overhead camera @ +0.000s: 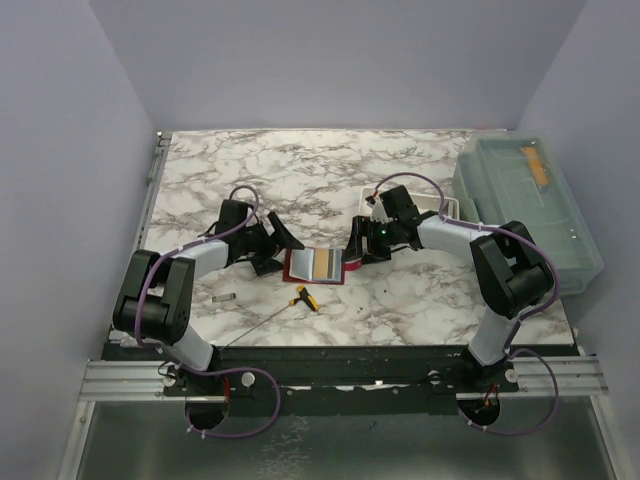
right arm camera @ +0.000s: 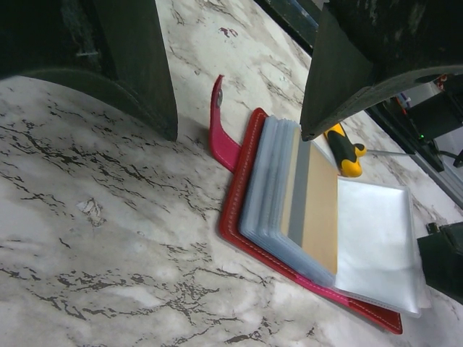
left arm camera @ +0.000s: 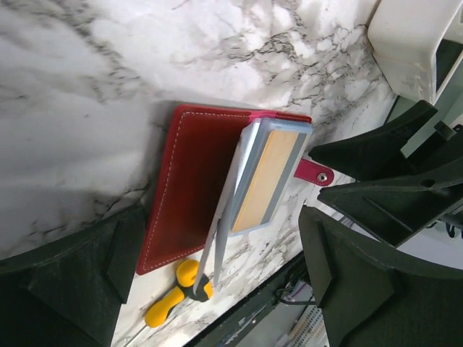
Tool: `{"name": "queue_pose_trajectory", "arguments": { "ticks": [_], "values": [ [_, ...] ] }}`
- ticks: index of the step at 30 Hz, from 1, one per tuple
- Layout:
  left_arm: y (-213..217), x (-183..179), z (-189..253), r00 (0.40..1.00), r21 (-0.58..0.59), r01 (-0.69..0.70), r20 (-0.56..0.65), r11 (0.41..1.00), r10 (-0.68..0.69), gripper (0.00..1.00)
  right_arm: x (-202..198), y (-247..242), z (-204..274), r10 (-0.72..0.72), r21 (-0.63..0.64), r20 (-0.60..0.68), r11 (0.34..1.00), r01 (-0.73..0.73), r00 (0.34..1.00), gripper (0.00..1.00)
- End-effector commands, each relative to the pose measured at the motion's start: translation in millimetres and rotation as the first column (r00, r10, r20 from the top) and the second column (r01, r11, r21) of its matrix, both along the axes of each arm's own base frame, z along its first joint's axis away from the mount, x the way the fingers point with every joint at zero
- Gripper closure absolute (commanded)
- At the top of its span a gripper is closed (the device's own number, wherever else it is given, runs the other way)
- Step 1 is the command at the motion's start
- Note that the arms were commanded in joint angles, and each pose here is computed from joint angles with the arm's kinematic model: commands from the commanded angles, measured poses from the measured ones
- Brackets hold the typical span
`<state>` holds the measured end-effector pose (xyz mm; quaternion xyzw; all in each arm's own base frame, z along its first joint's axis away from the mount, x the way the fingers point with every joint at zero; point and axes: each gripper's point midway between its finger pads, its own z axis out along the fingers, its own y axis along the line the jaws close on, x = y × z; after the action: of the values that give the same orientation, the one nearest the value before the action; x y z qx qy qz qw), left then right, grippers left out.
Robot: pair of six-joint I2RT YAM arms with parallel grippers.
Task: Put the credit cards into the card holder
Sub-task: Close the card holder at the center of the board.
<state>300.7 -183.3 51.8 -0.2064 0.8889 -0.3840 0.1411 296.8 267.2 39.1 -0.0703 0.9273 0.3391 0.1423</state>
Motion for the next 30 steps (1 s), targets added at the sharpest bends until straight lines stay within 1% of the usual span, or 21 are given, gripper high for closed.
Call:
{"name": "queue_pose_trajectory", "arguments": {
  "ticks": [1, 4, 7, 11, 14, 17, 21, 23, 26, 30],
  "values": [
    [-18, -5, -7, 0.997, -0.004, 0.079, 0.01, 0.997, -0.079, 0.08, -7, 2, -8, 0.022, 0.006, -0.028, 1.0, -0.022, 0.999, 0.28],
    [-28, -3, 10, 0.994, -0.061, 0.093, 0.065, 0.994, -0.089, 0.13, -8, 2, -9, 0.024, 0.008, -0.031, 1.0, -0.024, 0.999, 0.28],
    [-35, -2, 28, 0.99, -0.085, 0.101, 0.112, 0.991, -0.091, 0.21, -8, 4, -9, 0.026, 0.019, -0.034, 0.999, -0.026, 0.999, 0.28],
    [-56, -2, 50, 0.977, -0.092, 0.137, 0.177, 0.986, -0.119, 0.24, -10, 5, -10, 0.032, 0.03, -0.04, 0.999, -0.031, 0.999, 0.28],
    [-73, -3, 61, 0.97, -0.114, 0.164, 0.202, 0.98, -0.139, 0.25, -11, 5, -10, 0.029, 0.03, -0.042, 0.999, -0.028, 0.999, 0.29],
    [-89, -3, 60, 0.967, -0.123, 0.193, 0.194, 0.973, -0.167, 0.25, -9, 1, -9, 0.01, 0.011, -0.035, 1.0, -0.009, 0.999, 0.29],
    [-107, -4, 49, 0.966, -0.152, 0.224, 0.168, 0.963, -0.198, 0.28, -4, -19, -9, -0.062, -0.103, -0.01, 0.993, 0.061, 0.998, 0.28],
    [-114, -3, 45, 0.965, -0.156, 0.232, 0.163, 0.96, -0.206, 0.28, -4, -31, -7, -0.093, -0.138, 0.0, 0.986, 0.092, 0.996, 0.28],
    [-118, -1, 37, 0.965, -0.156, 0.236, 0.151, 0.959, -0.214, 0.31, -7, -49, -5, -0.125, -0.13, -0.01, 0.984, 0.122, 0.992, 0.29],
    [-120, 0, 23, 0.967, -0.153, 0.237, 0.13, 0.959, -0.218, 0.38, -14, -51, 8, -0.099, -0.061, 0.007, 0.993, 0.1, 0.995, 0.39]
  ]
}}
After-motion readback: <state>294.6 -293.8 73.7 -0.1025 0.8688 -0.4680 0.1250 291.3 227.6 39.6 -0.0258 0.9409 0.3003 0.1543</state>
